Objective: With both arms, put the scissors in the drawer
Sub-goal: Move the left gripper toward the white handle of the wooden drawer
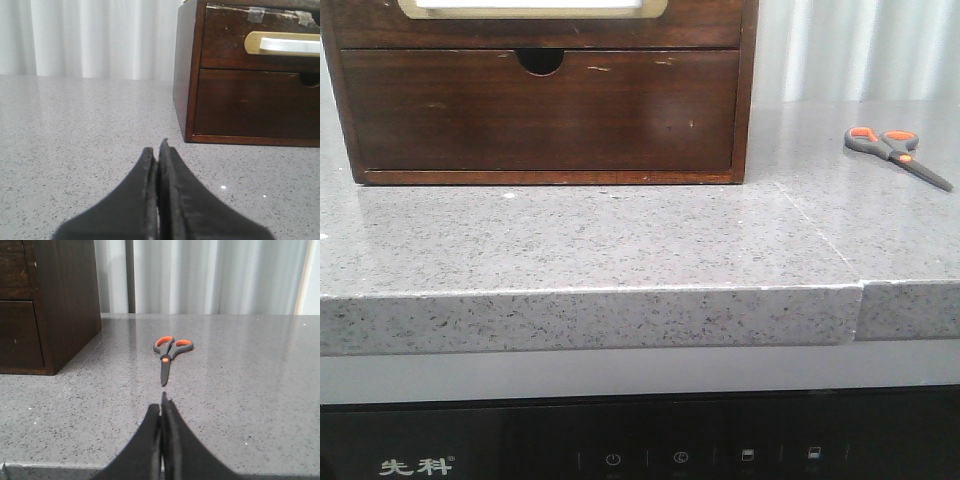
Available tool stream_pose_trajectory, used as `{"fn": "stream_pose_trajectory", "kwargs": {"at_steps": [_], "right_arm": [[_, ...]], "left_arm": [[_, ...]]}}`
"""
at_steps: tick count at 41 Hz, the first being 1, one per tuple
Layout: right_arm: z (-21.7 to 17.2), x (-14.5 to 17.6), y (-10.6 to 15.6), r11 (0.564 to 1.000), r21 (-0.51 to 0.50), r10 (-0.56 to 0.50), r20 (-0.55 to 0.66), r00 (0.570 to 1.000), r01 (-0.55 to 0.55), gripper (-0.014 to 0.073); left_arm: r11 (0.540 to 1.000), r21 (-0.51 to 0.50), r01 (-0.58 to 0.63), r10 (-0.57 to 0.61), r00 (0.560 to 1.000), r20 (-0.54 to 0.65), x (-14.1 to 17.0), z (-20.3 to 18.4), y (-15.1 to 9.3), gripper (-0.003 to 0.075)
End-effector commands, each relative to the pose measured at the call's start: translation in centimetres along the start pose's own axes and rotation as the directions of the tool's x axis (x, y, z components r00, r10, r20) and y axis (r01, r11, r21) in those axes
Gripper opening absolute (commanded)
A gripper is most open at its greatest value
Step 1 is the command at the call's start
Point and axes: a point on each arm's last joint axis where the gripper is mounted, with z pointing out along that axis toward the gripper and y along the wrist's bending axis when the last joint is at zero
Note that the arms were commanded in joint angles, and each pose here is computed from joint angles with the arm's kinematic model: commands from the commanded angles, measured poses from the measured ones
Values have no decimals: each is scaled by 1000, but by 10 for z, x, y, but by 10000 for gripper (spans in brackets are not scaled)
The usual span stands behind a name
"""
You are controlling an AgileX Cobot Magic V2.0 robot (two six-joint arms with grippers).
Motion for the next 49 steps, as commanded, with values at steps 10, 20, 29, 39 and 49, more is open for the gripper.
{"fn": "stream_pose_trajectory", "kwargs": {"at_steps": [10, 20, 29, 39, 49], "right_arm": [[-2, -8, 0, 1000, 5, -3, 97, 995, 3, -68], [-2, -10, 0, 1000, 5, -3, 122, 993, 3, -68], [-2, -12, 0, 1000, 4, -2, 114, 993, 2, -68], [-14, -66, 4, 1000, -6, -12, 125, 992, 13, -68], [-19, -133, 6, 995, 14, -96, 52, 994, 95, -68]], "left_arm": [[1000, -1, 14, -14, 997, 80, 0, -1, 0, -20], [1000, -1, 14, -14, 997, 80, 0, -1, 0, -20], [1000, 0, 14, -14, 992, 125, -5, -1, 0, -20], [1000, 8, 19, -21, 969, 246, -54, -11, -1, -20], [1000, 13, 10, -13, 966, 257, -124, -29, -4, -20]]}}
